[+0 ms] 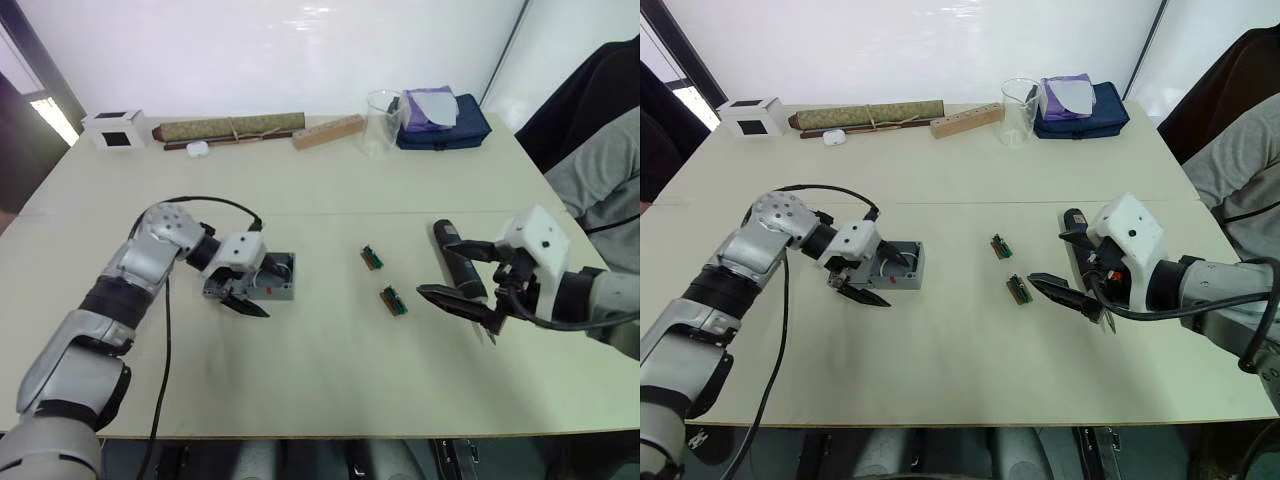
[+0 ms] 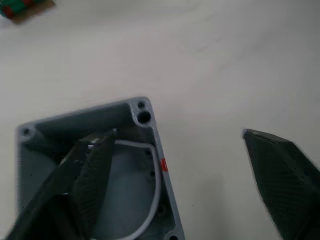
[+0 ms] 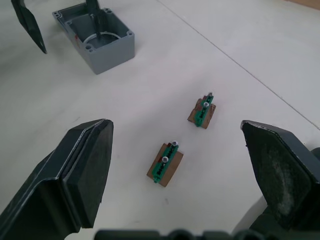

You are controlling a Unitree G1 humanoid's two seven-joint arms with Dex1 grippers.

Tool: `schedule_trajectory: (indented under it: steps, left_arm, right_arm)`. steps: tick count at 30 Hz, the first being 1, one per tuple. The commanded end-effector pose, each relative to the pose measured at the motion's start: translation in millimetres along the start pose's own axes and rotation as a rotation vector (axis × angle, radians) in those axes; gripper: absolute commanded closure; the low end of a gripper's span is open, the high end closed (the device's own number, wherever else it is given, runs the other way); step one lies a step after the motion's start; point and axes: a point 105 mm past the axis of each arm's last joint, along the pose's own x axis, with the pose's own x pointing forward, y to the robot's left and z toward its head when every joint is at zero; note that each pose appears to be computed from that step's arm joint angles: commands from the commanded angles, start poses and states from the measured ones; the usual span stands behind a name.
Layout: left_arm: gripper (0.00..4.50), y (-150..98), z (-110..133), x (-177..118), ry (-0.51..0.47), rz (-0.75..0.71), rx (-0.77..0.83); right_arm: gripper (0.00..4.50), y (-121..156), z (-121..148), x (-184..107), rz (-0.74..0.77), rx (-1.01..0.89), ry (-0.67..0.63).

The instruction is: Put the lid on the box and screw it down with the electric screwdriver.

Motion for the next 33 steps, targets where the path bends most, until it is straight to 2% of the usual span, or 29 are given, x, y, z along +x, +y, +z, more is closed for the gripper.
schedule_trajectory:
  steps: [1,7,8,15,21,32,33]
  left_arm:
    - [1.98,3.4,-4.8,-3.1,0.049,0.001,0.044]
    - [4.25,6.1,-4.2,-0.1,0.039,-0.001,0.062]
    - [4.45,7.1,-2.4,0.7,0.032,-0.001,0.068]
    - [4.45,14.6,19.4,13.8,0.006,-0.052,0.165]
    - [4.45,26.1,44.5,37.9,-0.014,-0.132,0.290]
    - [4.45,42.1,50.7,55.3,0.047,-0.193,0.341]
    - [4.03,43.2,51.5,55.6,0.048,-0.193,0.342]
  right_arm:
    - [0.00,1.1,9.0,-4.3,-0.029,-0.037,-0.041]
    - [0.00,-0.7,9.9,-3.2,-0.048,-0.041,-0.050]
    - [0.00,-0.9,10.2,-3.0,-0.050,-0.042,-0.052]
    - [0.00,-2.8,11.1,-1.6,-0.053,-0.047,-0.054]
    - [0.00,-4.4,11.8,-2.2,-0.061,-0.057,-0.050]
    - [0.00,-2.3,9.6,-3.9,-0.088,-0.054,-0.044]
    - [0.00,-1.9,9.2,-4.3,-0.091,-0.054,-0.043]
